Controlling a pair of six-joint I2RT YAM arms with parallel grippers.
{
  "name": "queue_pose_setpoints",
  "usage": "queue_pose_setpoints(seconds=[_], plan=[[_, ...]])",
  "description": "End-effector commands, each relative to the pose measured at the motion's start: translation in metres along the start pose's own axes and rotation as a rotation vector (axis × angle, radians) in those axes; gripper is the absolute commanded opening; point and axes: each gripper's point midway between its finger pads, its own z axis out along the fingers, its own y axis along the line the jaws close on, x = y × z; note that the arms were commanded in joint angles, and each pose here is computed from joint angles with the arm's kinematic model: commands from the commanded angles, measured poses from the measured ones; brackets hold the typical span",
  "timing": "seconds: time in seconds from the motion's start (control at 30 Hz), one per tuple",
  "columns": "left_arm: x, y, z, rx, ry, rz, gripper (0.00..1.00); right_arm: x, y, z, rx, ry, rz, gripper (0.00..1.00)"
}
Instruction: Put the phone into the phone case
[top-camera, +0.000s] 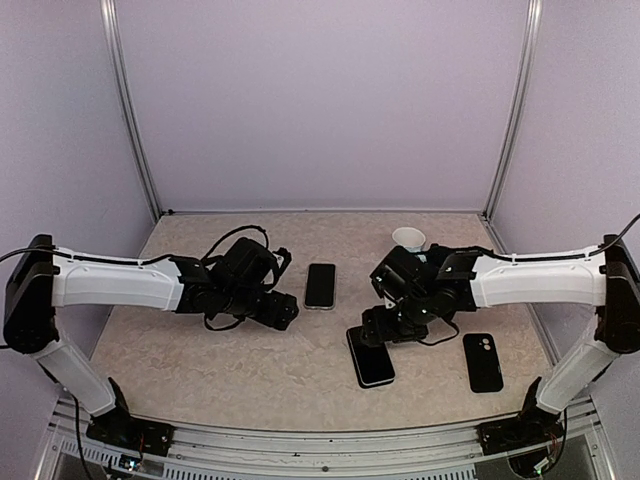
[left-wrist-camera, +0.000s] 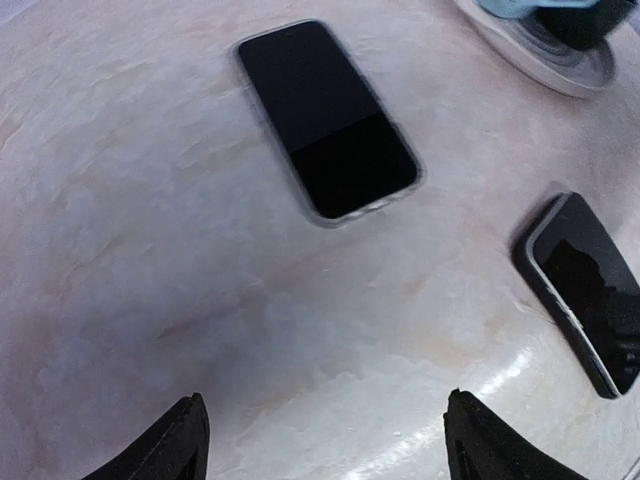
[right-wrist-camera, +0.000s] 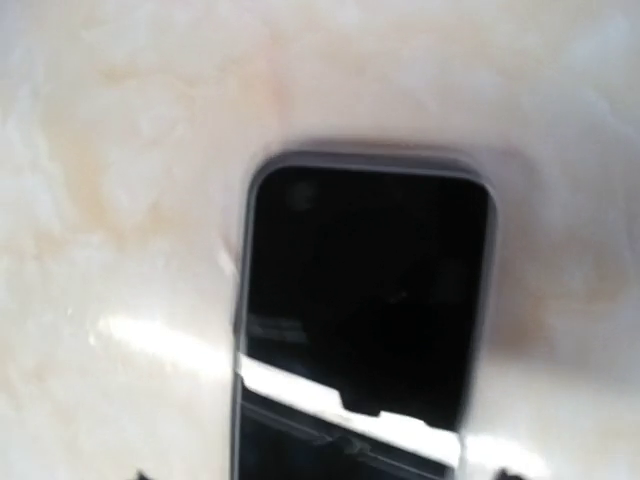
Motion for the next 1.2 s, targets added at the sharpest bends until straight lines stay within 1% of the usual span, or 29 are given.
queue_pose_setpoints(seconds=[0.0,0.1,0.2,0.3,0.43,0.53,0.73,0.9,0.93,1.03,1.17], plan=[[-0.007,-0.072,-0.017,0.288,-0.047,0.159,0.75,0.044,-0.021,-0.002,-0.089,0.124,0.045,0.62],[0.008,-0.117,-0.018,0.393,-0.006,0.296,0.62,0.065,-0.016,0.002,-0.202,0.165,0.059,0.44],[0.027,-0.144,-0.012,0.442,0.042,0.377,0.52,0.067,-0.017,0.004,-0.224,0.149,0.056,0.36],[0.043,-0.16,0.0,0.471,0.097,0.405,0.4,0.07,-0.019,0.009,-0.223,0.147,0.04,0.28],[0.061,-0.173,0.02,0.475,0.164,0.433,0.34,0.076,-0.023,0.02,-0.211,0.164,0.026,0.21],[0.068,-0.181,0.027,0.476,0.184,0.455,0.34,0.08,-0.026,0.026,-0.198,0.18,0.027,0.16],[0.074,-0.189,0.036,0.486,0.195,0.473,0.34,0.086,-0.028,0.035,-0.197,0.177,0.076,0.09],[0.067,-0.194,0.029,0.502,0.188,0.501,0.35,0.101,-0.033,0.055,-0.119,0.222,0.082,0.03],[0.065,-0.197,0.025,0.514,0.179,0.508,0.35,0.107,-0.033,0.06,-0.112,0.237,0.083,0.0],[0.063,-0.204,0.018,0.548,0.148,0.533,0.37,0.122,-0.042,0.07,-0.071,0.274,0.093,0.0],[0.083,-0.195,0.039,0.507,0.18,0.56,0.36,0.114,-0.046,0.058,-0.045,0.242,0.103,0.0]])
